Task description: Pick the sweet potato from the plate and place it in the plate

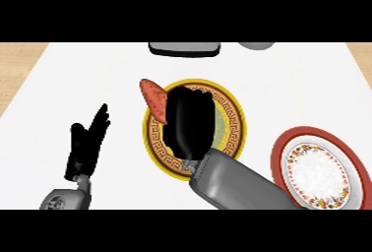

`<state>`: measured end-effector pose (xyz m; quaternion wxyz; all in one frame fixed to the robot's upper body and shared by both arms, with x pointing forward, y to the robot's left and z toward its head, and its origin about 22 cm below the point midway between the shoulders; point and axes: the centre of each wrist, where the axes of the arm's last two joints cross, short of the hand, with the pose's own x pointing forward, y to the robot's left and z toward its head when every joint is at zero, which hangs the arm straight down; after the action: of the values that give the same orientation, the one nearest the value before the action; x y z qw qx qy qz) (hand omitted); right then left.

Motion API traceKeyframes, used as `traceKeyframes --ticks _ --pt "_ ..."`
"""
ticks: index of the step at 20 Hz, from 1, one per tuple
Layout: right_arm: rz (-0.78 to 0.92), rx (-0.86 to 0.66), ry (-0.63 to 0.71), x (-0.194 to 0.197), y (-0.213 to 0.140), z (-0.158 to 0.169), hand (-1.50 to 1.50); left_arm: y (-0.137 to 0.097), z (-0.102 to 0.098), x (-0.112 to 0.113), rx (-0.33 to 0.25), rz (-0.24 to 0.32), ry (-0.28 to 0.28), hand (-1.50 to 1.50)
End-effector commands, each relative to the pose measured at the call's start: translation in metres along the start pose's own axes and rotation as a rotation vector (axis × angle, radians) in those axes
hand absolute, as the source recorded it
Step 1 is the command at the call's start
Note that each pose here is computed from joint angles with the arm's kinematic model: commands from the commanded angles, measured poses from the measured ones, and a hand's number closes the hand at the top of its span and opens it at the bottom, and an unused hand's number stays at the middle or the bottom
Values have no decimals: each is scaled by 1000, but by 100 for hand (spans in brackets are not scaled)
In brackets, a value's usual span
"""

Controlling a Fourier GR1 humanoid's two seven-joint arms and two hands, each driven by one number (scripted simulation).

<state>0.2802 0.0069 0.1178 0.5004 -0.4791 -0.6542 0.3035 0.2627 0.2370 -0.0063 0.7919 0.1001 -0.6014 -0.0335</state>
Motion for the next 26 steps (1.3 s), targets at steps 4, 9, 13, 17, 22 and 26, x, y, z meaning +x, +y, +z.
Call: traceKeyframes --ticks 4,9,13,17,22,26 --pt "-16 27 167 5 12 -22 150 5 4 2 20 1 8 0" --pt "20 107 217 -29 44 -37 150 -2 4 3 13 7 3 0" --pt "-9 275 260 -42 57 -44 150 -2 6 -17 18 -15 7 0" --pt "-11 465 274 -58 66 -43 150 1 5 -17 25 -7 12 0" --pt "-64 547 237 -83 83 -47 -150 16 8 -4 34 8 15 0" --pt "-195 476 117 -88 71 -34 -150 17 -5 -16 52 8 13 0"
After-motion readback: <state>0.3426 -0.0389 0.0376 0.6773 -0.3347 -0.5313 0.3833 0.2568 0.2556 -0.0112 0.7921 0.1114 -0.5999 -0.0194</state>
